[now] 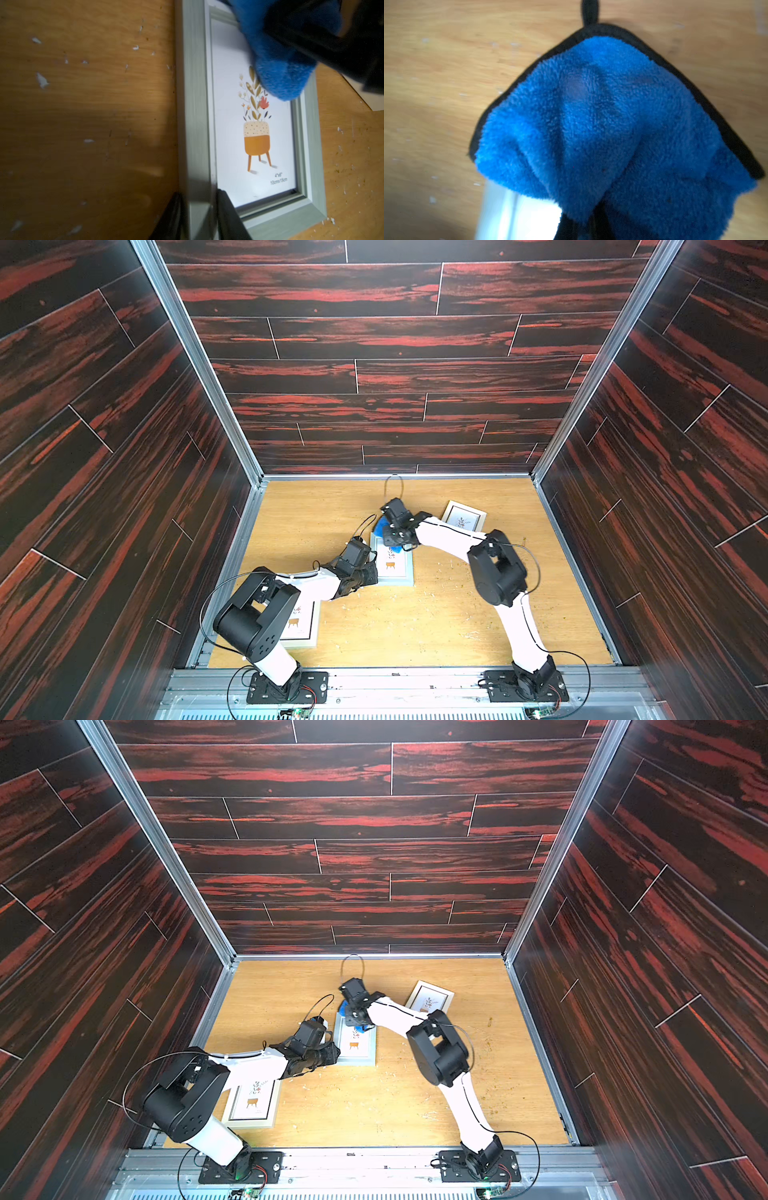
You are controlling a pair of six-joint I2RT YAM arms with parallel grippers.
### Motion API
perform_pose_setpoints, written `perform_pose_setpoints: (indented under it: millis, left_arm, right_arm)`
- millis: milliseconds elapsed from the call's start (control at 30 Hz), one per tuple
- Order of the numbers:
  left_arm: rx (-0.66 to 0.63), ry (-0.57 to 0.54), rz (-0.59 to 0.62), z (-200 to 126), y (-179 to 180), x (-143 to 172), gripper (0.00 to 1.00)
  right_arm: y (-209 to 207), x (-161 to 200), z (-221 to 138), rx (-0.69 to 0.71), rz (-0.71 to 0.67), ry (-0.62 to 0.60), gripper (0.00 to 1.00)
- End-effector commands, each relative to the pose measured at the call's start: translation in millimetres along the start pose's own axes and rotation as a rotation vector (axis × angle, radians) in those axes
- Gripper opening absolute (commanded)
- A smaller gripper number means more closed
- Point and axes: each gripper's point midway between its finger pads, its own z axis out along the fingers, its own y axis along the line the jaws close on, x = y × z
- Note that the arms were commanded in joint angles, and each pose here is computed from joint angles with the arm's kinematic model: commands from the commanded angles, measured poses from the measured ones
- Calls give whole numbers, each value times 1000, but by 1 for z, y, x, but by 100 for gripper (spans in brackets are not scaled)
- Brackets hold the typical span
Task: Wipe the picture frame with a cloth
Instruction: Wipe the dirt from the picture frame.
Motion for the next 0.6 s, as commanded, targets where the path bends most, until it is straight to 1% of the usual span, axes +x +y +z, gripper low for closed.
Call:
perform_pose_setpoints:
  millis: [0, 67, 133, 200, 267, 300, 367, 467, 500, 567]
  left_arm:
    - [-194, 345, 0, -5, 58, 101, 30]
    - [-194, 340, 0, -6, 58, 100, 30]
    - [-192, 341, 3, -5, 57, 100, 30]
    - [-190, 341, 2, -5, 57, 100, 30]
    - [-189, 341, 1, -4, 57, 100, 30]
    - [-188, 341, 2, -4, 57, 100, 30]
    - [-186, 342, 0, -4, 57, 101, 30]
    - [-186, 344, -2, -5, 57, 102, 30]
    - [-186, 342, -2, -5, 57, 101, 30]
    - [-187, 341, -4, -6, 58, 102, 30]
  right_arm:
    - [18, 21, 17, 15, -26, 60, 0]
    - [1, 17, 15, 67, -18, 48, 0]
    - [-29, 17, 10, 128, 0, 46, 0]
    - [-54, 19, 3, 154, 24, 41, 0]
    - [-69, 20, -3, 167, 40, 26, 0]
    - [-70, 20, -4, 163, 44, 21, 0]
    - [-50, 22, -1, 97, 44, 28, 0]
    - [-7, 27, 8, 14, 27, 47, 0]
    - [3, 27, 11, 2, 21, 55, 0]
    - [9, 29, 16, 1, 18, 70, 0]
